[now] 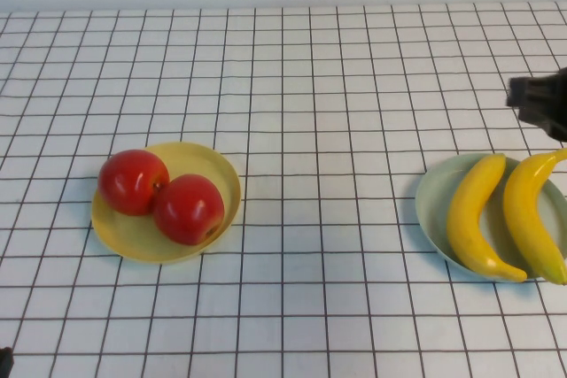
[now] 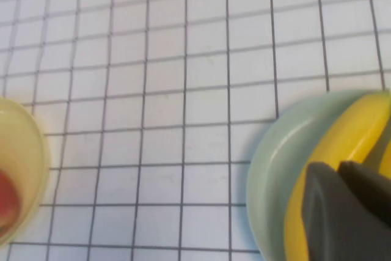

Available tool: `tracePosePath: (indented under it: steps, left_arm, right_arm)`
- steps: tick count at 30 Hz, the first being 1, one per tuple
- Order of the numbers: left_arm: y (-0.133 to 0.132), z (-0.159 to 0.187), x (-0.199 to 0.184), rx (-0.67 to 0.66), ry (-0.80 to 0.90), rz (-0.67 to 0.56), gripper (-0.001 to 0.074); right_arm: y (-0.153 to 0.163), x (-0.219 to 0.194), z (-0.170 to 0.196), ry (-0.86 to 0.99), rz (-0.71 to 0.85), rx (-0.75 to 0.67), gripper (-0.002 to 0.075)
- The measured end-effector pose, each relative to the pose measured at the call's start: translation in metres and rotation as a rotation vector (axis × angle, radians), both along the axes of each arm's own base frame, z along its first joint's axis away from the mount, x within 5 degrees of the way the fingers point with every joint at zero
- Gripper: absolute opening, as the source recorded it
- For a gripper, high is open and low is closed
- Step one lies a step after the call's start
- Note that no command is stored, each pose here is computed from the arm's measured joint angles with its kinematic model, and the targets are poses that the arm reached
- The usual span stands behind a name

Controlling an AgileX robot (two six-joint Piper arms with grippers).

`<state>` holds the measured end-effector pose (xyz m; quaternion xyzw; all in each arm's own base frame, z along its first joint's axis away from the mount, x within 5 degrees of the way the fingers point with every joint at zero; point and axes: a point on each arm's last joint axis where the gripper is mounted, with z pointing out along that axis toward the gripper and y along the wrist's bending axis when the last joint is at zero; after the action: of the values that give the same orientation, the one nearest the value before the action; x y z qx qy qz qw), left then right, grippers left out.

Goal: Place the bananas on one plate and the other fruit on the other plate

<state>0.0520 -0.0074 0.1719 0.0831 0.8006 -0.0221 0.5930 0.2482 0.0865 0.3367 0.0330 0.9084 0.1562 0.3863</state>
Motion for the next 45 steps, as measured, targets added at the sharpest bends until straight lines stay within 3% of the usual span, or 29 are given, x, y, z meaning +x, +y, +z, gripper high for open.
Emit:
tracePosePath:
  steps: [6, 17, 22, 28, 33, 37, 45]
  left_arm:
    - [0.000, 0.000, 0.000, 0.000, 0.000, 0.000, -0.0004]
    - [0.000, 0.000, 0.000, 0.000, 0.000, 0.000, -0.0004]
    - [0.000, 0.000, 0.000, 0.000, 0.000, 0.000, -0.0004]
    - [0.000, 0.000, 0.000, 0.000, 0.000, 0.000, -0.0004]
    - [0.000, 0.000, 0.000, 0.000, 0.000, 0.000, -0.0004]
    - [0.000, 0.000, 0.000, 0.000, 0.000, 0.000, -0.0004]
    - [0.000, 0.000, 0.000, 0.000, -0.001, 0.000, -0.0004]
  right_arm:
    - [-0.026, -0.073, 0.015, -0.321, 0.065, -0.009, -0.0013]
    - [-0.062, -0.159, -0.017, -0.554, 0.078, -0.140, -0.0015]
    - [-0.069, -0.174, -0.039, -0.541, 0.077, -0.190, -0.0015]
    - [-0.069, -0.179, -0.074, -0.560, 0.075, -0.154, -0.0015]
    - [-0.073, -0.187, -0.116, -0.546, 0.002, -0.091, -0.0015]
    - [-0.079, -0.194, -0.144, -0.574, -0.076, -0.120, -0.0015]
    - [-0.082, -0.194, -0.159, -0.525, -0.114, -0.206, -0.0015]
